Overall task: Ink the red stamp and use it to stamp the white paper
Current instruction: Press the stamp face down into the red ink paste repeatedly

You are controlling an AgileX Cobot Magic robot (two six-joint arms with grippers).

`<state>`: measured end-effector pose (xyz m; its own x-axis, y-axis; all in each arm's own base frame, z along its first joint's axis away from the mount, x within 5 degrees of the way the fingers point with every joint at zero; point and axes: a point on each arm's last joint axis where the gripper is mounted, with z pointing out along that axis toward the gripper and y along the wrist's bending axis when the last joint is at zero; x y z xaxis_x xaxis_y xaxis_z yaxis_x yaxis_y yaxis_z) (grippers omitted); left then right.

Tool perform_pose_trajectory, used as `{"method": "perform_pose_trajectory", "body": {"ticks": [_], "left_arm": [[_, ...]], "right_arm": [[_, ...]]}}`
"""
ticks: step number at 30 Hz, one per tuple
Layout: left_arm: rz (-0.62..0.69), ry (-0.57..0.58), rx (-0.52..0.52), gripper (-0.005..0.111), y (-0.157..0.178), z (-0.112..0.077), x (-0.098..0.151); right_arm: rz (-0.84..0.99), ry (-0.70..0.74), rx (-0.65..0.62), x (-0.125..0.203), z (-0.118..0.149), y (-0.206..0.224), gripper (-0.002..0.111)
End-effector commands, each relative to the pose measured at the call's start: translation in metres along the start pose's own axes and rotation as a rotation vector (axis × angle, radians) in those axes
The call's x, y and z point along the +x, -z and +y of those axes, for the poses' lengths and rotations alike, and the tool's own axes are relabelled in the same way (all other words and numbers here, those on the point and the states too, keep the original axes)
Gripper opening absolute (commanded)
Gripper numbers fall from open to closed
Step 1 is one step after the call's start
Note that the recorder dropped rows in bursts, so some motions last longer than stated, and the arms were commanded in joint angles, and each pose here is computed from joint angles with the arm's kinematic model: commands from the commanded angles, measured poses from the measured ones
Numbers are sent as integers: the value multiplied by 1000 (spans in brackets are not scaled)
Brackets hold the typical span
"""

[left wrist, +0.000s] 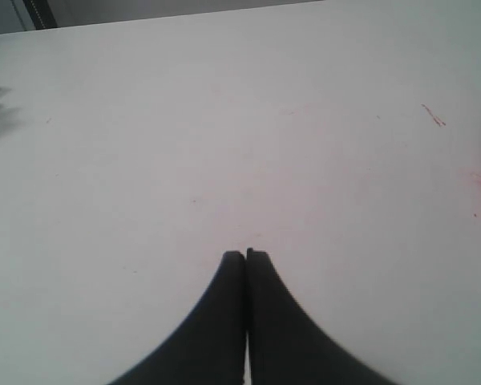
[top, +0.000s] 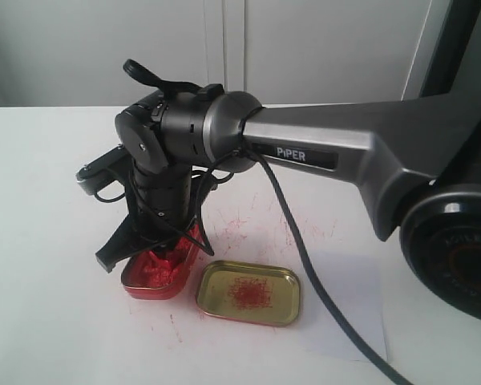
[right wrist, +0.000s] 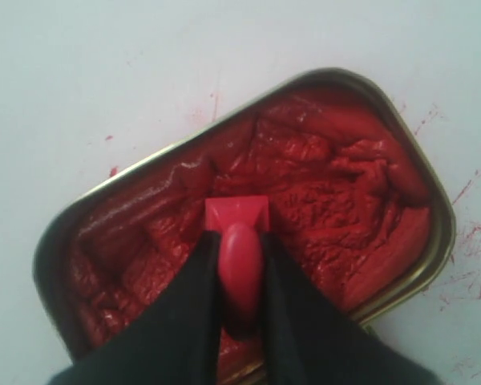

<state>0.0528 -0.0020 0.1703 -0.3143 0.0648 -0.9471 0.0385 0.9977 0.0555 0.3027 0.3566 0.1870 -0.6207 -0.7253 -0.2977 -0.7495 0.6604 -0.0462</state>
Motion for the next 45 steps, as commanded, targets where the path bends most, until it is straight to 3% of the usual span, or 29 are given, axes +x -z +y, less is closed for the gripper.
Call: {"method": "perform_pose_trajectory", "body": {"ticks": [1,31,45], "left_arm": [[0,9,3,0,0,0,0],[0,9,3,0,0,0,0],[0,9,3,0,0,0,0]], "right_arm": [[-29,-2,6,-2,-1,7,0],[33,-33,-2,5,0,-15,0],[-28,-36,-3,-5,0,4,0]]}}
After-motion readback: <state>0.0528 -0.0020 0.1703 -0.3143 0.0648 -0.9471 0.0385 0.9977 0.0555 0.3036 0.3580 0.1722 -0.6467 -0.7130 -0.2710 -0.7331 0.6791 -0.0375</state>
